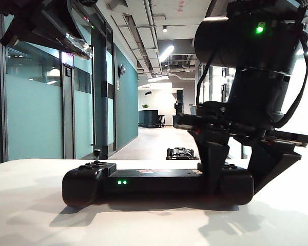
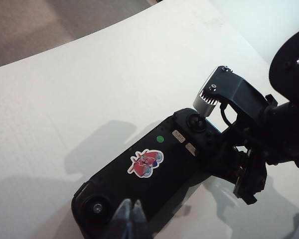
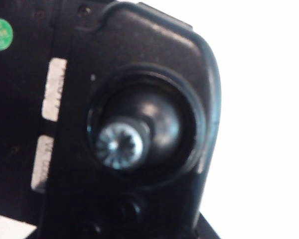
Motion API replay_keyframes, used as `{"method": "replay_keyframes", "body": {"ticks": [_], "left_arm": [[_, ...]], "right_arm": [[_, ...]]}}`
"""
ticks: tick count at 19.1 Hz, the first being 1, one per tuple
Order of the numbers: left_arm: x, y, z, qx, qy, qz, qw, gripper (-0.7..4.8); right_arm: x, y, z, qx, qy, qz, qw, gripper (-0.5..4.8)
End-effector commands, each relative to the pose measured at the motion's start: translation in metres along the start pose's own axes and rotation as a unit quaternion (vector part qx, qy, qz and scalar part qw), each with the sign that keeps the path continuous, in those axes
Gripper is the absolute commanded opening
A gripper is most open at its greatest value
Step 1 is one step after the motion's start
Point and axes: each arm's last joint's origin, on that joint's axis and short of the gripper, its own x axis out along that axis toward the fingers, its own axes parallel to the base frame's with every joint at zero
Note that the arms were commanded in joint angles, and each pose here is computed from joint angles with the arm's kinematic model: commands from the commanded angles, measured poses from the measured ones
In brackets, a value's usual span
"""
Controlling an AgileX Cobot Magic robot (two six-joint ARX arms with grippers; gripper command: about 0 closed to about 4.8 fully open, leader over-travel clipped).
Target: Push the left joystick on the remote control sitting on the white table forward to make the robot dog walk in a straight line until it approaches the door.
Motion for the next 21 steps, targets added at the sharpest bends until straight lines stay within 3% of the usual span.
{"method": "replay_keyframes", "body": {"ticks": [1, 5, 7, 10, 15, 17, 21], "left_arm": [[-0.001, -0.002, 0.002, 0.007, -0.005, -0.019, 1.000, -0.05], [-0.001, -0.002, 0.002, 0.015, -0.005, -0.025, 1.000, -0.05], [-0.001, -0.002, 0.001, 0.039, -0.004, -0.024, 0.999, -0.05], [0.004, 0.000, -0.001, 0.044, -0.014, -0.025, 0.999, -0.05], [0.023, 0.009, -0.023, 0.062, -0.041, -0.025, 0.997, -0.05], [0.036, 0.014, -0.035, 0.089, -0.022, -0.047, 0.995, -0.05], [0.065, 0.024, -0.046, 0.101, 0.025, -0.087, 0.991, -0.06]], "right_arm": [[0.002, 0.001, -0.001, -0.003, 0.005, 0.007, 1.000, 2.07], [-0.002, 0.003, 0.001, 0.003, 0.010, -0.001, 1.000, 2.06], [-0.010, 0.002, 0.004, 0.035, 0.012, -0.050, 0.998, 1.75], [-0.015, 0.000, 0.003, 0.065, 0.022, -0.081, 0.994, 1.68], [-0.015, 0.000, 0.002, 0.098, 0.026, -0.085, 0.991, 1.68], [-0.015, 0.000, 0.002, 0.098, 0.025, -0.084, 0.991, 1.65], [-0.015, 0.000, 0.002, 0.098, 0.025, -0.083, 0.991, 1.65]]}}
